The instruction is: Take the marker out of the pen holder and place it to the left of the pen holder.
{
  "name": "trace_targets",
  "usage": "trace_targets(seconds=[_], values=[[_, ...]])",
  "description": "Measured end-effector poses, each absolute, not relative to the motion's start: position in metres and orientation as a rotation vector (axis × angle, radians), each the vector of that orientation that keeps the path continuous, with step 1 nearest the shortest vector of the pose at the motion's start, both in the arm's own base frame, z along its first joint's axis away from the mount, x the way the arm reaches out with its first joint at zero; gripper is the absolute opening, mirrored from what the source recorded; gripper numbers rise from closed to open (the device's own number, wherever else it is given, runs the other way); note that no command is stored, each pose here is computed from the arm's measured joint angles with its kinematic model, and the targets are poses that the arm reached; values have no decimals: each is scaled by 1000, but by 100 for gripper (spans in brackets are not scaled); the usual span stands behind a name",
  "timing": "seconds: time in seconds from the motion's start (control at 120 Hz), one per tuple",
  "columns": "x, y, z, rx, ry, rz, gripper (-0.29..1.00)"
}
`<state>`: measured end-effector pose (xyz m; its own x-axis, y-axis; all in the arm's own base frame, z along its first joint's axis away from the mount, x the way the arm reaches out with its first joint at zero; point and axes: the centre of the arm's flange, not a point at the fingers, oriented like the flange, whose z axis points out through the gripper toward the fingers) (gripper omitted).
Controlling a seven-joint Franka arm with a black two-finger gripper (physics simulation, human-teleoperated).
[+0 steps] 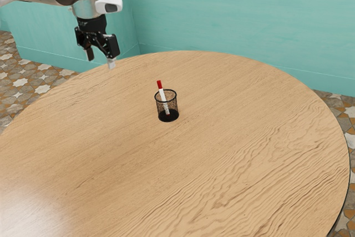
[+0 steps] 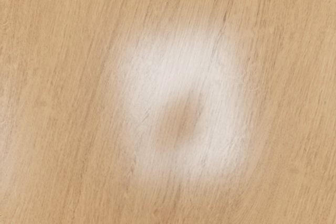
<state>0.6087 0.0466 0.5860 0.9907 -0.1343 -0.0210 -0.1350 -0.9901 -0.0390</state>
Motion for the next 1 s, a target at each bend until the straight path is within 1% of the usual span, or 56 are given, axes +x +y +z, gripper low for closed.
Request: trace_targets(seconds=[0.233,0.283,0.375,0.433,0.508,0.6,0.683,0.792,1.0], values=[[611,46,585,-3092,235,15,70],[617,44,586,-3092,243,-15,70],[670,45,591,-3098,270,-131,70],[703,47,587,-3103,279,-184,70],[733,52,568,-3109,294,-232,70],[756,65,540,-3114,294,-267,70],[773,65,490,-3147,321,-230,70],[786,62,438,-3180,353,-179,70],[799,64,389,-3211,385,-212,70]])
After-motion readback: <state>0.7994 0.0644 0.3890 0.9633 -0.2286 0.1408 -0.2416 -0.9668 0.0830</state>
